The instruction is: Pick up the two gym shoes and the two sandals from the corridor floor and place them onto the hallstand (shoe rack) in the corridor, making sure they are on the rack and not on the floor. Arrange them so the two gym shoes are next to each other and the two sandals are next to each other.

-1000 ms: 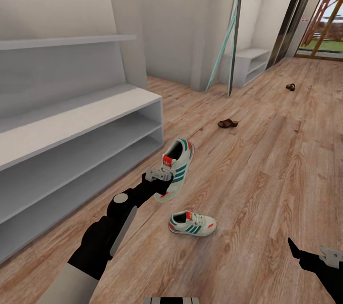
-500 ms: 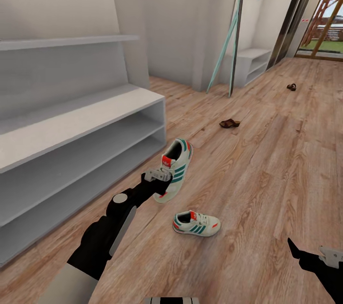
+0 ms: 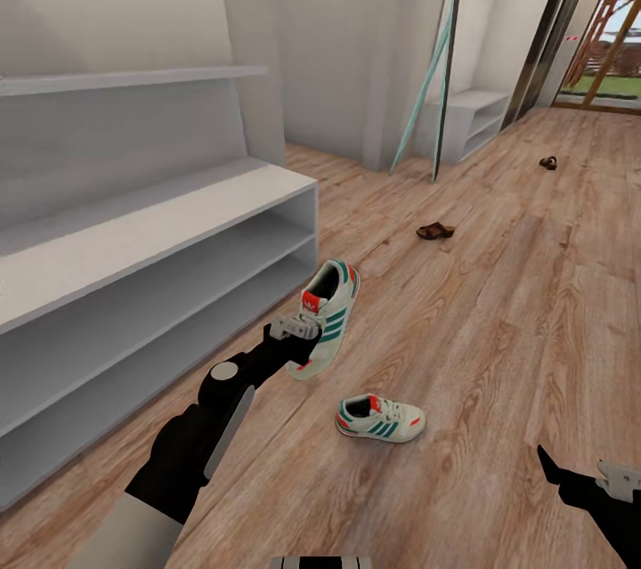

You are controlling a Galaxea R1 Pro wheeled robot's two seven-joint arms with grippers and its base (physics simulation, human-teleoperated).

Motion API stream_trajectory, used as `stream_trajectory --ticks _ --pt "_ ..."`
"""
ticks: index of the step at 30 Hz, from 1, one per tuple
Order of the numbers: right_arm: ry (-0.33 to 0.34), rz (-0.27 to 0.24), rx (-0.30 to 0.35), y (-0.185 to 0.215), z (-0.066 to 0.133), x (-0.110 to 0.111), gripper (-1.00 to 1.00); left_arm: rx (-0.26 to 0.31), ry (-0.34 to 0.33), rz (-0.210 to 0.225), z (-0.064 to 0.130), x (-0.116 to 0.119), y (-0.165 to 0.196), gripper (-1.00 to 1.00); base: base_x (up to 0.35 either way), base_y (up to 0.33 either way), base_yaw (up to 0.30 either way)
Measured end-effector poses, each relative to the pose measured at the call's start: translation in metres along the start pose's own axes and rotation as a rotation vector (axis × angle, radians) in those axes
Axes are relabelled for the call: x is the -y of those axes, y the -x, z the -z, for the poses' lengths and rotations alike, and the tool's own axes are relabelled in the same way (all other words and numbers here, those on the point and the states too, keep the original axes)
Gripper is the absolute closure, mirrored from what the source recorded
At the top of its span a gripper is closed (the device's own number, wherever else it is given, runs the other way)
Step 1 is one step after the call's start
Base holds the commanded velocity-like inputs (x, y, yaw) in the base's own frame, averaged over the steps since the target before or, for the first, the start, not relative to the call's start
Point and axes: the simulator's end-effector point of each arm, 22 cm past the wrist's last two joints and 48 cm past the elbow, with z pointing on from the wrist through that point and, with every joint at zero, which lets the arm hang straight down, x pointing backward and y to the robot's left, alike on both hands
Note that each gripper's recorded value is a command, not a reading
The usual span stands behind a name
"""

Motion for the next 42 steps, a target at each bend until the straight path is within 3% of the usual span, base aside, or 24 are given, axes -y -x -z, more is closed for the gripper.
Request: stream_trajectory --ticks 18,42 --pt "0.017 0.005 -0.001 0.0001 -0.0017 -0.0077 -1.00 -0.002 0.002 0.000 -0.0006 -0.0001 -0.0012 1.00 0.012 0.142 -0.019" --pt "0.020 0.004 0.007 0.0035 -0.0012 -0.0094 -1.00 0.005 0.002 -0.005 0.0014 0.0008 0.0036 1.00 0.001 0.007 -0.251"
